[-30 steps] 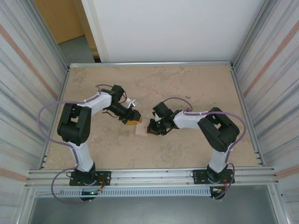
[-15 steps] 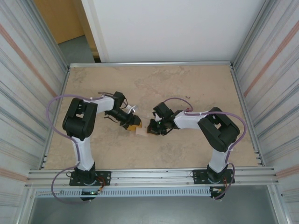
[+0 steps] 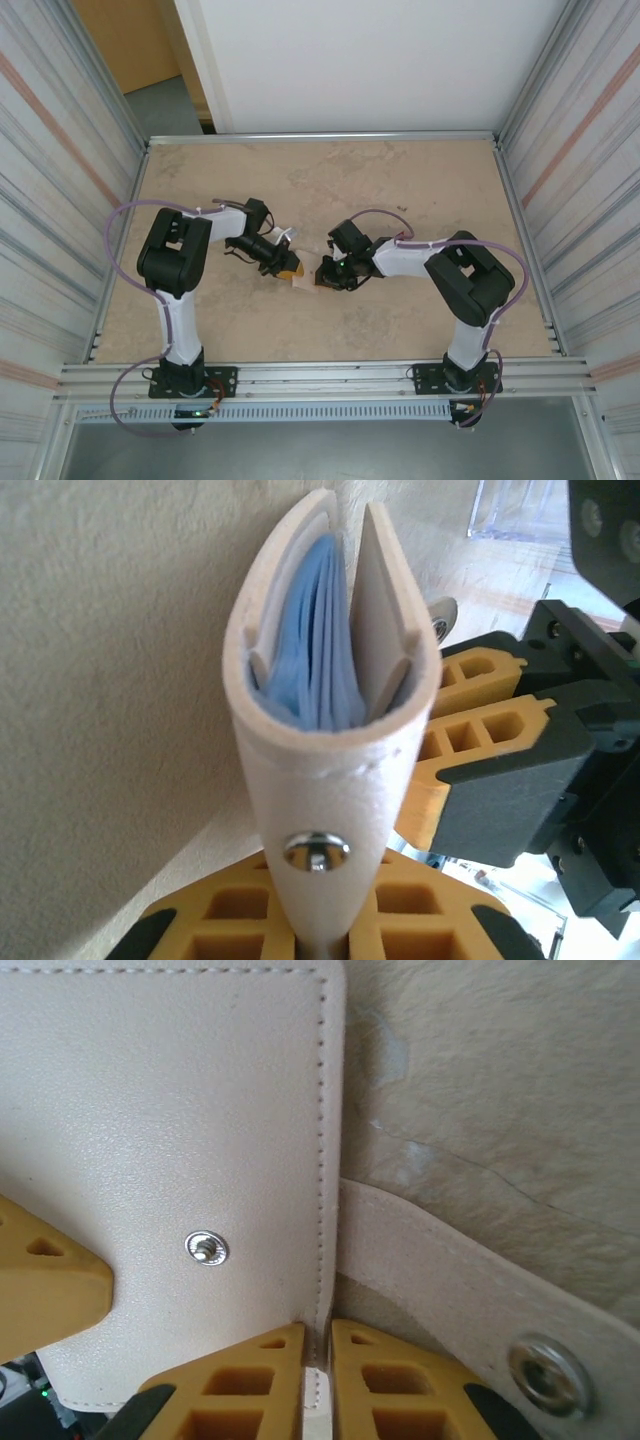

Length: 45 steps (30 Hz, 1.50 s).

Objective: Put the credit cards into the card holder

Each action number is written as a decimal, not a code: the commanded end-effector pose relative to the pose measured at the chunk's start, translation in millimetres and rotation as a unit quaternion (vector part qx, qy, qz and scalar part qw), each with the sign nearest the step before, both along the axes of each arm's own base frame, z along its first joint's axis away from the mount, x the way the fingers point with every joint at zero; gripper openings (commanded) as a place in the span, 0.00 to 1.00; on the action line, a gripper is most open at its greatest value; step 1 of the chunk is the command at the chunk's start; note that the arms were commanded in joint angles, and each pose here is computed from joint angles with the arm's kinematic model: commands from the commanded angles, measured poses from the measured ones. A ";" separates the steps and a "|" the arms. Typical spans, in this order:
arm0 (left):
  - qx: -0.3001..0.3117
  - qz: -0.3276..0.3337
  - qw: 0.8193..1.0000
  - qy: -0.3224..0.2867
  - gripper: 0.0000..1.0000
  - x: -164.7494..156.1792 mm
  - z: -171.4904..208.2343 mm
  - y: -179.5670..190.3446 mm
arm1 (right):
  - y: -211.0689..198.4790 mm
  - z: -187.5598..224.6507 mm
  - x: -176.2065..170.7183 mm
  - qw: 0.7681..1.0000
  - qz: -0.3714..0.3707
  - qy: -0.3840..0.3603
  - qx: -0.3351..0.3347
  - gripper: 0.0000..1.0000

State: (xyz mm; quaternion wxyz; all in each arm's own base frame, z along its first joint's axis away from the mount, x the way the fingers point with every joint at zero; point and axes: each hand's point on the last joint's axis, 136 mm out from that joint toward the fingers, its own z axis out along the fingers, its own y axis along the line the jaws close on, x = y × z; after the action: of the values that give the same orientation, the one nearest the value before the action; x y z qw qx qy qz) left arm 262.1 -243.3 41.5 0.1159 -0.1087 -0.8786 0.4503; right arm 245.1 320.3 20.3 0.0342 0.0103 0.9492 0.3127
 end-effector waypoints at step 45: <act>0.094 -0.037 0.994 -0.050 0.00 -35.5 -10.1 35.3 | -14.2 -19.1 -15.7 1.000 0.003 0.002 0.006 0.18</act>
State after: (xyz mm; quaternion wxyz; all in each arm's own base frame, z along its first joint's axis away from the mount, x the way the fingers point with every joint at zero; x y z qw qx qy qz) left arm 223.5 -212.8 42.7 0.0902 -0.1622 -0.9079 0.3759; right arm 221.1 275.4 13.6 0.0178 0.0305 0.9573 0.2870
